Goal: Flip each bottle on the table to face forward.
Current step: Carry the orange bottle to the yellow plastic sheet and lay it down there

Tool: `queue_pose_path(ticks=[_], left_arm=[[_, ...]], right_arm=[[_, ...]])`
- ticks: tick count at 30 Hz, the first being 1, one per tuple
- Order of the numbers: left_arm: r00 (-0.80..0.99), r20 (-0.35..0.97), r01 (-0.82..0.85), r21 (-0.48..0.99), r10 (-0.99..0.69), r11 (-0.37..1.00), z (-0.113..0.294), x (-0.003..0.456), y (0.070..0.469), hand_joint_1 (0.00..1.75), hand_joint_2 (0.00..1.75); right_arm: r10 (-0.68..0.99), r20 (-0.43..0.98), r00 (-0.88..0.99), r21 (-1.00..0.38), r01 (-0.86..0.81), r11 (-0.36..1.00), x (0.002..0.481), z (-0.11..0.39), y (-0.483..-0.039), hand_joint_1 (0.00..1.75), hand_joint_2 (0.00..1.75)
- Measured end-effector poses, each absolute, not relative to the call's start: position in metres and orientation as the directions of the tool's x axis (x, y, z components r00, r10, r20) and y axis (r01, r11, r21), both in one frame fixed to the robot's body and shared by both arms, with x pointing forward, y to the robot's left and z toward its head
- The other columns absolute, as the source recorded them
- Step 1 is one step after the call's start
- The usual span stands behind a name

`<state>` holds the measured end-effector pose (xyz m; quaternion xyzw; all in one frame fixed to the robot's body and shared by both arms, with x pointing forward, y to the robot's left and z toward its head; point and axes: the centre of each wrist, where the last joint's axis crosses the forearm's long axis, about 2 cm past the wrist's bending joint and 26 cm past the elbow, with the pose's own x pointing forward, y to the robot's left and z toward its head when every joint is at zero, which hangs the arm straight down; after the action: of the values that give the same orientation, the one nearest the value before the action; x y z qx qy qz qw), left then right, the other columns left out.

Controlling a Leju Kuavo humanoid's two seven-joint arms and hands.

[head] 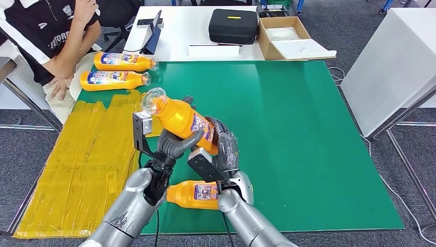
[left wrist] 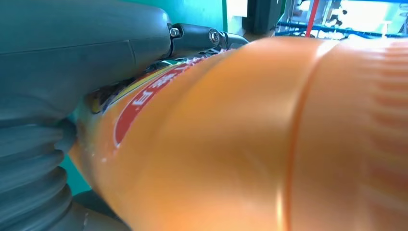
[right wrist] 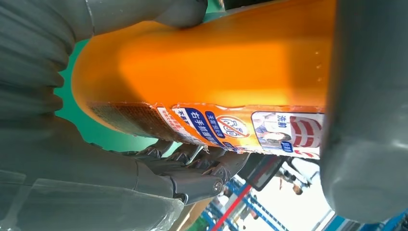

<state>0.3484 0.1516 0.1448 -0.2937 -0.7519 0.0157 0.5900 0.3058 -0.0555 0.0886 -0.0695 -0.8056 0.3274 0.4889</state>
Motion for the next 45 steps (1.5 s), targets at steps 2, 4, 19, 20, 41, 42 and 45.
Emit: queue_pose_path(ticks=[2,4,19,20,41,42,45], left_arm=[[-0.135,0.876,0.413,-0.374,0.462,0.830,0.145,0.349,0.153,0.00,1.75],[-0.138,0.876,0.404,-0.377,0.463,0.833,0.144,0.350,0.154,0.00,1.75],[-0.160,0.846,0.348,-0.434,0.508,0.831,0.143,0.351,0.161,1.75,1.75],[-0.161,0.845,0.346,-0.435,0.509,0.831,0.143,0.351,0.161,1.75,1.75],[-0.164,0.842,0.332,-0.443,0.514,0.833,0.143,0.352,0.163,1.75,1.75],[-0.164,0.842,0.331,-0.443,0.514,0.833,0.143,0.352,0.164,1.75,1.75],[-0.164,0.842,0.331,-0.444,0.514,0.833,0.143,0.352,0.164,1.75,1.75]], right_arm=[[0.422,0.751,-0.508,-0.589,-0.225,0.776,0.305,0.089,-0.053,1.75,1.75],[0.415,0.755,-0.507,-0.586,-0.237,0.775,0.304,0.091,-0.050,1.75,1.75],[0.399,0.756,-0.520,-0.591,-0.278,0.758,0.307,0.098,-0.039,1.75,1.75],[0.397,0.757,-0.518,-0.589,-0.279,0.759,0.307,0.098,-0.039,1.75,1.75],[0.403,0.751,-0.523,-0.601,-0.289,0.745,0.308,0.098,-0.038,1.75,1.75],[0.403,0.751,-0.523,-0.601,-0.289,0.745,0.308,0.098,-0.038,1.75,1.75],[0.403,0.751,-0.523,-0.601,-0.289,0.745,0.308,0.098,-0.038,1.75,1.75]])
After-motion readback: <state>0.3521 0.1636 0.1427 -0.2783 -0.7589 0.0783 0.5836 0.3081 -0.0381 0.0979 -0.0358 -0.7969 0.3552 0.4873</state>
